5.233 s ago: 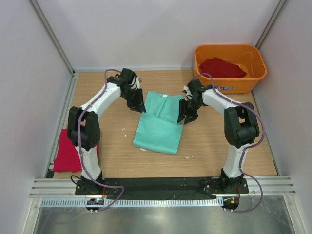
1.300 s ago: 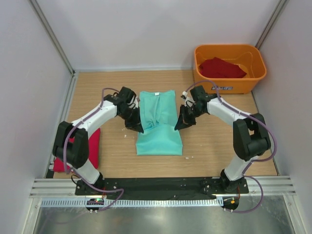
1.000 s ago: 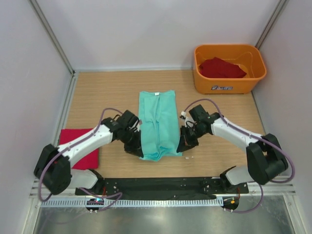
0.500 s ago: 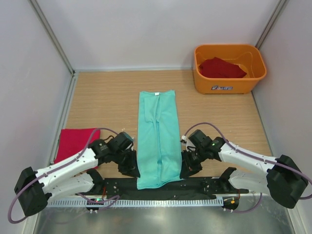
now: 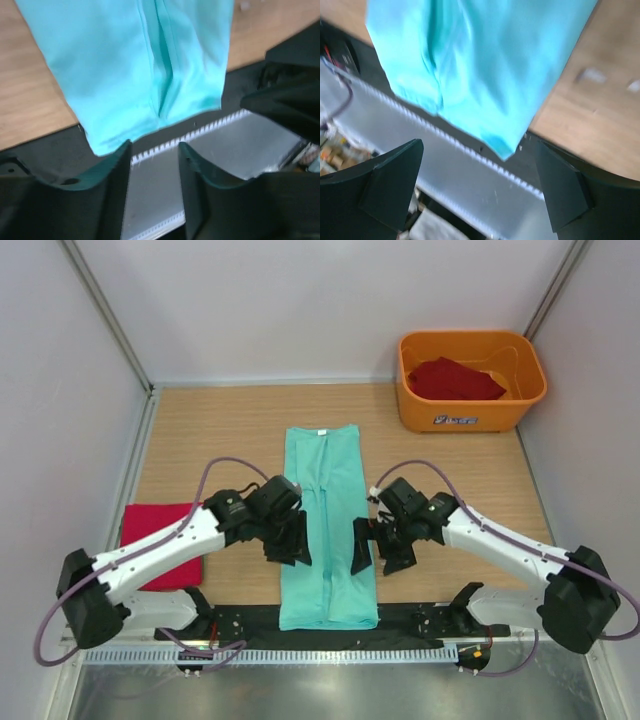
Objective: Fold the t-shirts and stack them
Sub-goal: Fold the tshirt
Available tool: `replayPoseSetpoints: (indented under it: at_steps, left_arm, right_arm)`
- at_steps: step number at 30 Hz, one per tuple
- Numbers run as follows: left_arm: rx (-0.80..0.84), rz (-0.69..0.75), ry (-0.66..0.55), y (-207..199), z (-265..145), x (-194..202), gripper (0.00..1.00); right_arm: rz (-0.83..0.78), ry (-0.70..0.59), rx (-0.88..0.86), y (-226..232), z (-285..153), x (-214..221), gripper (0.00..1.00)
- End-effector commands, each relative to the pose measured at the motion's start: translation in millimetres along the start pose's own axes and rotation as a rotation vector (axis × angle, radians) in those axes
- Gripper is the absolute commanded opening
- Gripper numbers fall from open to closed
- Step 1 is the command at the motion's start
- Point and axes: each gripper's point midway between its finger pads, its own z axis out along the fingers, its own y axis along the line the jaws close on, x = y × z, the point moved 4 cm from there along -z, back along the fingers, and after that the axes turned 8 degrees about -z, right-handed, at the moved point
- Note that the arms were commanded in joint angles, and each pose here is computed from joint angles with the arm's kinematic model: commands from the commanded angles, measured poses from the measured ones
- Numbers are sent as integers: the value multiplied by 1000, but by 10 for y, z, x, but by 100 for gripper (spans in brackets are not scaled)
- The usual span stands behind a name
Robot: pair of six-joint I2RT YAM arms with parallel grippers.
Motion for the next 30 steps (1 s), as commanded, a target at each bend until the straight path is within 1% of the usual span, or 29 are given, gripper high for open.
replayPoseSetpoints:
  at_steps: [1, 3, 4, 5, 6, 7, 8, 10, 11, 13, 15, 17, 18, 19, 21, 22, 23, 24, 26, 27, 29, 30]
  left_arm:
    - [-163, 43, -115, 119, 156, -514, 39]
    - [-147, 63, -137, 31, 266, -719, 31]
    - [-170, 51, -122, 67, 411, -812, 26]
    - [-153, 61, -128, 33, 496, -902, 23]
    - [-165, 45, -106, 63, 560, -925, 20]
    - [-147, 40, -121, 31, 598, -1048, 18]
    - [-173, 32, -101, 78, 726, -1095, 14]
    - [-168, 37, -126, 68, 821, -1264, 13]
    - [-186, 28, -103, 113, 940, -1303, 12]
    - [-182, 13, -84, 147, 1052, -1402, 10]
    - [-182, 3, -63, 158, 1190, -1488, 8]
    - [-194, -2, -58, 199, 1259, -1565, 8]
    - [-200, -9, -46, 209, 1319, -1606, 8]
    - [-198, -24, -41, 232, 1336, -1664, 8]
    - [-185, -28, -49, 203, 1354, -1796, 8]
    - [-204, -45, -36, 279, 1434, -1857, 8]
    - [-206, -49, -32, 297, 1455, -1909, 8]
    - [-199, -44, -47, 280, 1441, -2037, 8]
    - [-220, -49, -51, 348, 1522, -2162, 8]
    - [-210, -53, -61, 329, 1487, -2273, 8]
    - [-189, -58, -59, 293, 1464, -2349, 8]
    - [-177, -53, -60, 251, 1428, -2363, 8]
  right_arm:
    - [-57, -217, 163, -65, -130, -624, 100]
    - [-55, -241, 129, 26, -3, -924, 100]
    - [-44, -243, 128, 32, 59, -1009, 76]
    - [-42, -232, 97, 64, 198, -1173, 42]
    - [-43, -229, 90, 73, 261, -1242, 25]
    - [-46, -236, 88, 81, 306, -1315, 19]
    - [-42, -241, 99, 64, 359, -1380, 15]
    - [-74, -268, 121, 47, 419, -1570, 11]
    - [-86, -279, 131, 30, 425, -1635, 9]
    - [-89, -283, 124, -20, 483, -1782, 7]
    - [-93, -303, 92, -19, 526, -1909, 7]
    - [-89, -280, 75, -73, 653, -1966, 7]
    - [-100, -294, 59, -38, 669, -2054, 7]
    - [-92, -268, 59, -87, 786, -2066, 7]
    - [-87, -284, 31, -55, 822, -2220, 7]
    - [-80, -273, 21, -65, 868, -2264, 7]
    - [-67, -251, 24, -119, 960, -2298, 7]
    - [-62, -271, 26, -126, 936, -2426, 7]
    - [-35, -256, 27, -211, 1007, -2507, 8]
    - [-24, -274, 21, -232, 945, -2614, 9]
    - [-26, -284, 31, -245, 864, -2678, 12]
    - [-61, -305, 40, -239, 784, -2756, 16]
